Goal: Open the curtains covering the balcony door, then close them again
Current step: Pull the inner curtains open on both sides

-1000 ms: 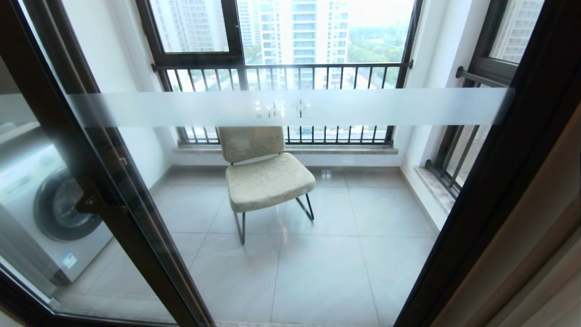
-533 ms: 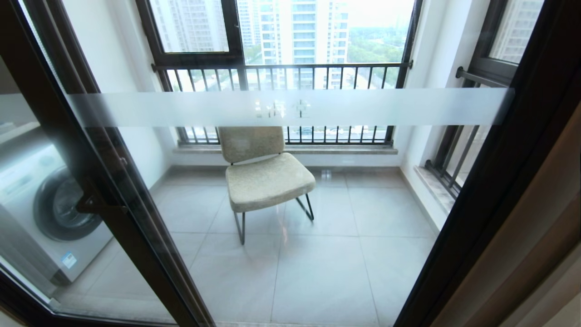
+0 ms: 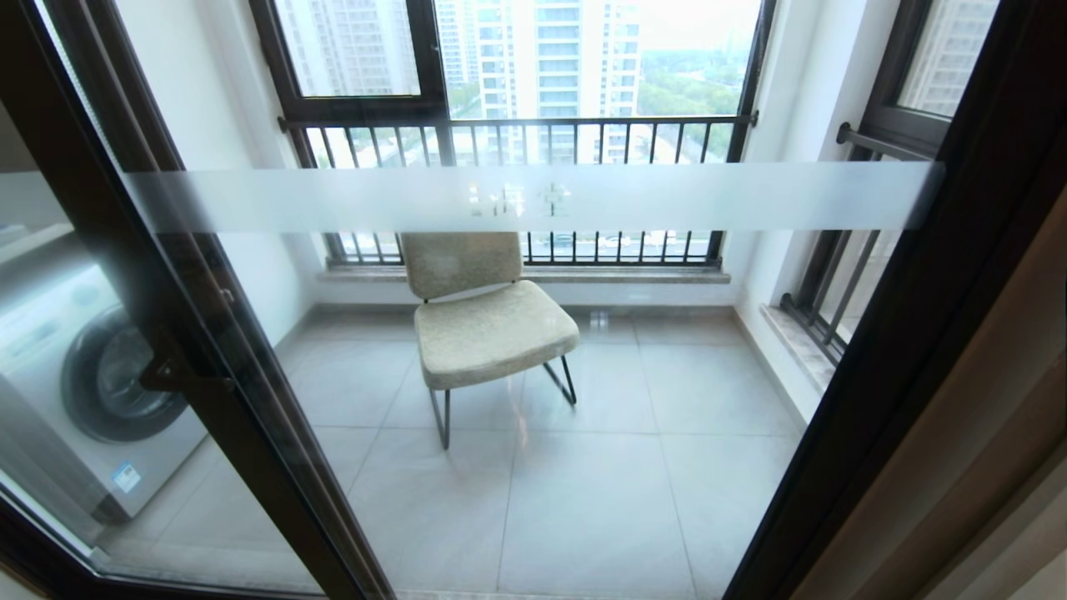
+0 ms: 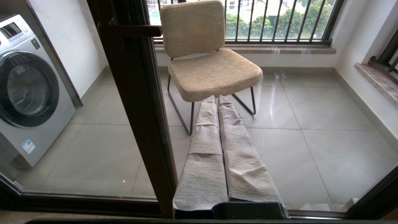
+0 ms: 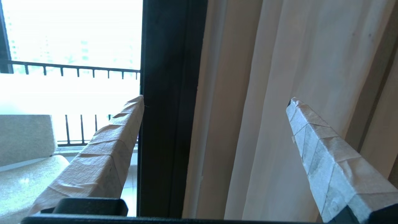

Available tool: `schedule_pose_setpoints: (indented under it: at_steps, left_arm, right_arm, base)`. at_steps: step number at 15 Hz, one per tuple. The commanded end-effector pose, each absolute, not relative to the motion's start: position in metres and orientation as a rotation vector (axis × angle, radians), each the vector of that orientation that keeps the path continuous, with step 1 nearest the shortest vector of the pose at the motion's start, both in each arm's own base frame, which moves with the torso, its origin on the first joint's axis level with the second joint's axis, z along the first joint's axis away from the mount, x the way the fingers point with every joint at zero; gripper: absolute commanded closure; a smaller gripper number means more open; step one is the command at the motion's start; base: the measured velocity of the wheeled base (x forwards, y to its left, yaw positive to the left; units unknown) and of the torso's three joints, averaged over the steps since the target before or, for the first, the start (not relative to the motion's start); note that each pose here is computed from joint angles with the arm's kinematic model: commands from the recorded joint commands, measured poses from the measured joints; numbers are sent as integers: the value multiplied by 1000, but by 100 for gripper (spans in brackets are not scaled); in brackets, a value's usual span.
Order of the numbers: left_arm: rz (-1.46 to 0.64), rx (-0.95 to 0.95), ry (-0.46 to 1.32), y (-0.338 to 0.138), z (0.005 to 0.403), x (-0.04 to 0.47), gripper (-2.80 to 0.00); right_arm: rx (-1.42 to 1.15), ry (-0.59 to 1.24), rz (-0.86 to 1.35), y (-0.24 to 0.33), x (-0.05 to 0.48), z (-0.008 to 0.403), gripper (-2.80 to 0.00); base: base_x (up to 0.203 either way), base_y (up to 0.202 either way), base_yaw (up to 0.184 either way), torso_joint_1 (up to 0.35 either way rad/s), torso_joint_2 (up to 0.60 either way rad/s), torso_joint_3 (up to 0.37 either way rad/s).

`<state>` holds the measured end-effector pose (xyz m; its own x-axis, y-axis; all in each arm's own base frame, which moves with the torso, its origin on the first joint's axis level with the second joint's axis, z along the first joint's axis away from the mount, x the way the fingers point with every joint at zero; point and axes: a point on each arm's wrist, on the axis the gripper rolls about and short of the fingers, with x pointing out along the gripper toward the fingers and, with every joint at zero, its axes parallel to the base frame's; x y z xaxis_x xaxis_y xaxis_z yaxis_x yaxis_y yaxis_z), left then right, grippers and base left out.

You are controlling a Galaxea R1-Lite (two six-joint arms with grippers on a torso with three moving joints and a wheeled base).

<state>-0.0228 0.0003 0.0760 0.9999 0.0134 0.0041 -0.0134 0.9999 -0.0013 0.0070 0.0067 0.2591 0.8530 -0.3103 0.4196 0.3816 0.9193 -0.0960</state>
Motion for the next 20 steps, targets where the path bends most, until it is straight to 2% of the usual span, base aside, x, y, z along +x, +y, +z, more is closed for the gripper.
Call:
schedule_pose_setpoints:
  at_steps: [1, 2, 3, 13, 20]
  left_arm:
    - [14, -2, -5, 0, 76, -23, 0]
    - [15, -2, -5, 0, 76, -23, 0]
    - [14, -2, -5, 0, 76, -23, 0]
    - [14, -2, -5, 0, 76, -23, 0]
    - [14, -2, -5, 0, 76, -23, 0]
  right_arm:
    - [-215, -445, -277, 16, -3, 252, -280]
    - [-228, -450, -228, 17, -5, 251, -280]
    - [-244, -457, -180, 17, -7, 248, 0]
    - [-292, -431, -122, 2, -9, 212, 0]
    - [-294, -310, -77, 1, -1, 166, 0]
  base:
    - [0, 0, 0, 0, 0, 0]
    - [0, 0, 0, 0, 0, 0]
    - [0, 0, 0, 0, 0, 0]
    - [0, 0, 0, 0, 0, 0]
    - [0, 0, 0, 0, 0, 0]
